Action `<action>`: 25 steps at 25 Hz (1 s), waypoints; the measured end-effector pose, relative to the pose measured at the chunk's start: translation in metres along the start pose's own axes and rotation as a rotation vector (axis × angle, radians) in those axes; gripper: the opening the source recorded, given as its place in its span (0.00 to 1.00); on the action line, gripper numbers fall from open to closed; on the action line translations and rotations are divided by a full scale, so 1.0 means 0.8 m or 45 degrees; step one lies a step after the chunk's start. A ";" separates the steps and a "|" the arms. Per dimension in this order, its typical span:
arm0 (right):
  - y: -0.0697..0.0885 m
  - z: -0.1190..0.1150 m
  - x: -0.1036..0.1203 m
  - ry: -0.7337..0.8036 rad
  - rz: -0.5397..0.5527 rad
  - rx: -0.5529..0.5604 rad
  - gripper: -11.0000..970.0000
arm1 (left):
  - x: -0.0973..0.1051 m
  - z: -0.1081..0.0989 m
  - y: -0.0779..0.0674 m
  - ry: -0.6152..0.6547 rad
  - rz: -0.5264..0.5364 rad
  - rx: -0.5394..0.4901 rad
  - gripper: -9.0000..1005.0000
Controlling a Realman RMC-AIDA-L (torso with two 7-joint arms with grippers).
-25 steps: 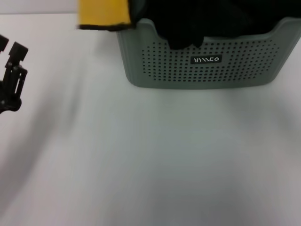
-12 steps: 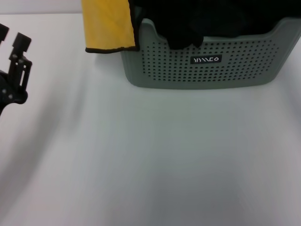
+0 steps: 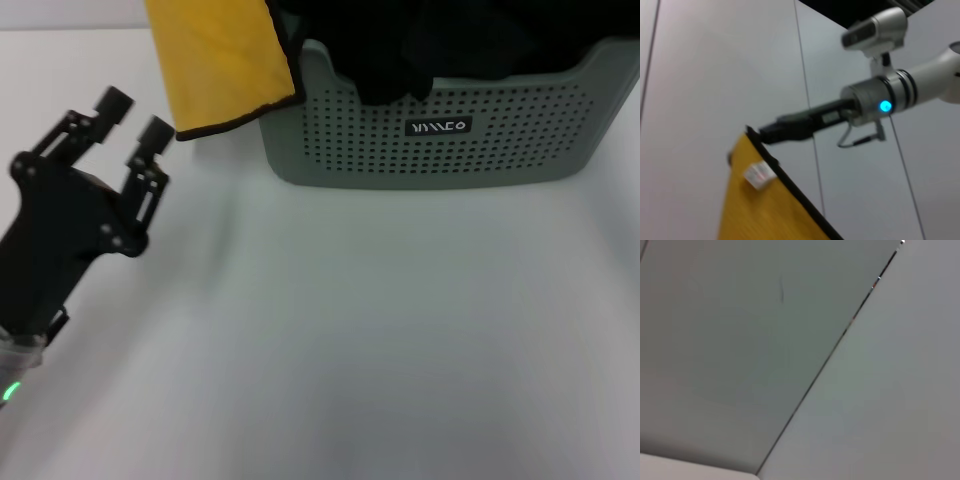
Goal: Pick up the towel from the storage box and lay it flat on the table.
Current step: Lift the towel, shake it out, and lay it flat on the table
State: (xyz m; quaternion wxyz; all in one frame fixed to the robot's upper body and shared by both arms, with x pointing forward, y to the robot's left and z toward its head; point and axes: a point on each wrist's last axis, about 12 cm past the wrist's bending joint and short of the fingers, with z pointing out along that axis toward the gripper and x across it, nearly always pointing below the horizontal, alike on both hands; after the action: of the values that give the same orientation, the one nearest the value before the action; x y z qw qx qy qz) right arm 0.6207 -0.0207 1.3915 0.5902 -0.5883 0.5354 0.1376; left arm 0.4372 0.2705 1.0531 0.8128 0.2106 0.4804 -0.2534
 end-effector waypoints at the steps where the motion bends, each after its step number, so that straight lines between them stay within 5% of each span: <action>1: -0.002 0.004 -0.003 -0.025 0.021 -0.021 0.02 | 0.002 0.001 -0.001 0.010 -0.008 0.008 0.43; 12: -0.013 0.053 -0.020 -0.014 0.093 -0.118 0.02 | 0.018 0.008 0.005 0.122 -0.020 -0.043 0.45; 25: -0.017 0.094 -0.029 0.023 0.136 -0.084 0.02 | 0.023 0.023 0.023 0.151 0.193 -0.124 0.46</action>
State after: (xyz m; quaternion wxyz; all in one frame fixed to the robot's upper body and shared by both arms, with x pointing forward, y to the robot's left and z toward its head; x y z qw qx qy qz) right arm 0.6581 0.0498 1.3972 0.5575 -0.5793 0.5664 0.1813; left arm 0.4687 0.2702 1.0468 0.8091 0.2211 0.5221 -0.1547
